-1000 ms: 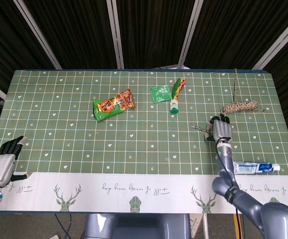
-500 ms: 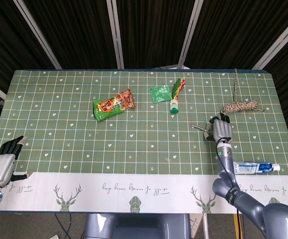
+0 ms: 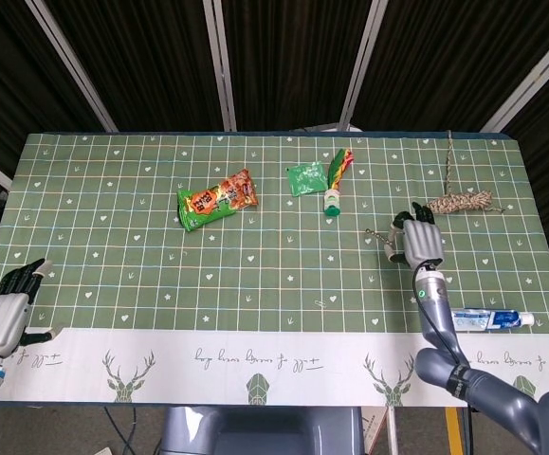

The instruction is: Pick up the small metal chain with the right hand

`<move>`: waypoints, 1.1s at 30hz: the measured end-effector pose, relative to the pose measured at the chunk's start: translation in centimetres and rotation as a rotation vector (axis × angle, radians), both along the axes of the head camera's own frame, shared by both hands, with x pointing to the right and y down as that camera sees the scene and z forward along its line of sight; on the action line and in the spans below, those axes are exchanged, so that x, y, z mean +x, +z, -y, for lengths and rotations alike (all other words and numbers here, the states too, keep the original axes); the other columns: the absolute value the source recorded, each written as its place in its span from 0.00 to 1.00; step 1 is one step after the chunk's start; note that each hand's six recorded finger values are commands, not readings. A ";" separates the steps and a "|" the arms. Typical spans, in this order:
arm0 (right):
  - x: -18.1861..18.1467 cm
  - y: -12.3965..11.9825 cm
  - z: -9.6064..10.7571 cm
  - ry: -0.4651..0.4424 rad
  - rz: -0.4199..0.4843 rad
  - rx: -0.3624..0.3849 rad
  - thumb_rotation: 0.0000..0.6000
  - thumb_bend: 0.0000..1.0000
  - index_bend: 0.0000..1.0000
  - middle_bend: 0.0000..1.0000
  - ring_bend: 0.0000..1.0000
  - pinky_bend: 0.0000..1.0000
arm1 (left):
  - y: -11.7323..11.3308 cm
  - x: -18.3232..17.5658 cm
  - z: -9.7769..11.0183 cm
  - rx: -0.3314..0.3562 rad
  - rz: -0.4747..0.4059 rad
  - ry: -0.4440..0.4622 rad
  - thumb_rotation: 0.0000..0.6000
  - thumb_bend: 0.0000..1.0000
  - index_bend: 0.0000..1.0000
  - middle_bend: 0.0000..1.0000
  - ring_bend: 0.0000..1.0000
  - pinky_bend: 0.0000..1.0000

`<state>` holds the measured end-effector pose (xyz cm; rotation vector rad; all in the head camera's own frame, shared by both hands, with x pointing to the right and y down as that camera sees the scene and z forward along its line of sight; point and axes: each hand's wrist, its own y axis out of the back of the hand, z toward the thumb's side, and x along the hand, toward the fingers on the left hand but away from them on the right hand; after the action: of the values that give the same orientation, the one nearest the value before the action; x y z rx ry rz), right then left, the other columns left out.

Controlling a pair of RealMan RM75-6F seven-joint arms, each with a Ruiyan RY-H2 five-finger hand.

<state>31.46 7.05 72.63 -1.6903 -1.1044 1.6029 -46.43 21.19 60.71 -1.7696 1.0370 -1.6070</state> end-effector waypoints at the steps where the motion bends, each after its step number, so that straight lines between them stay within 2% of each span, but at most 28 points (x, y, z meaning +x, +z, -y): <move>1: -0.1 -0.4 0.0 -0.004 0.000 0.004 1.00 0.29 0.64 0.27 0.00 0.00 | 0.0 0.0 0.0 0.001 -0.001 0.000 1.00 0.15 0.00 0.00 0.00 0.00; 9: -0.3 -2.4 -0.5 -0.048 -0.008 0.013 1.00 0.30 0.64 0.27 0.00 0.00 | -0.2 0.1 0.0 0.012 0.001 0.007 1.00 0.15 0.00 0.00 0.00 0.00; 18: -1.7 -5.2 -2.2 -0.186 -0.017 -0.016 1.00 0.30 0.64 0.27 0.00 0.00 | -0.1 0.0 -0.1 0.012 0.012 0.010 1.00 0.15 0.00 0.00 0.00 0.00; 25: -4.3 -7.4 -4.0 -0.303 -0.019 -0.039 1.00 0.30 0.65 0.27 0.00 0.00 | 0.0 -0.2 -0.1 0.001 0.021 -0.007 1.00 0.15 0.00 0.00 0.00 0.00; 33: -6.6 -8.4 -5.6 -0.394 -0.052 -0.054 1.00 0.30 0.65 0.27 0.00 0.00 | -0.3 -0.4 -0.1 0.019 0.022 -0.007 1.00 0.15 0.00 0.00 0.00 0.00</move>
<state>24.88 12.69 64.27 -1.7587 -0.6549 1.4226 -46.79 21.26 60.43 -1.7341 1.0463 -1.6115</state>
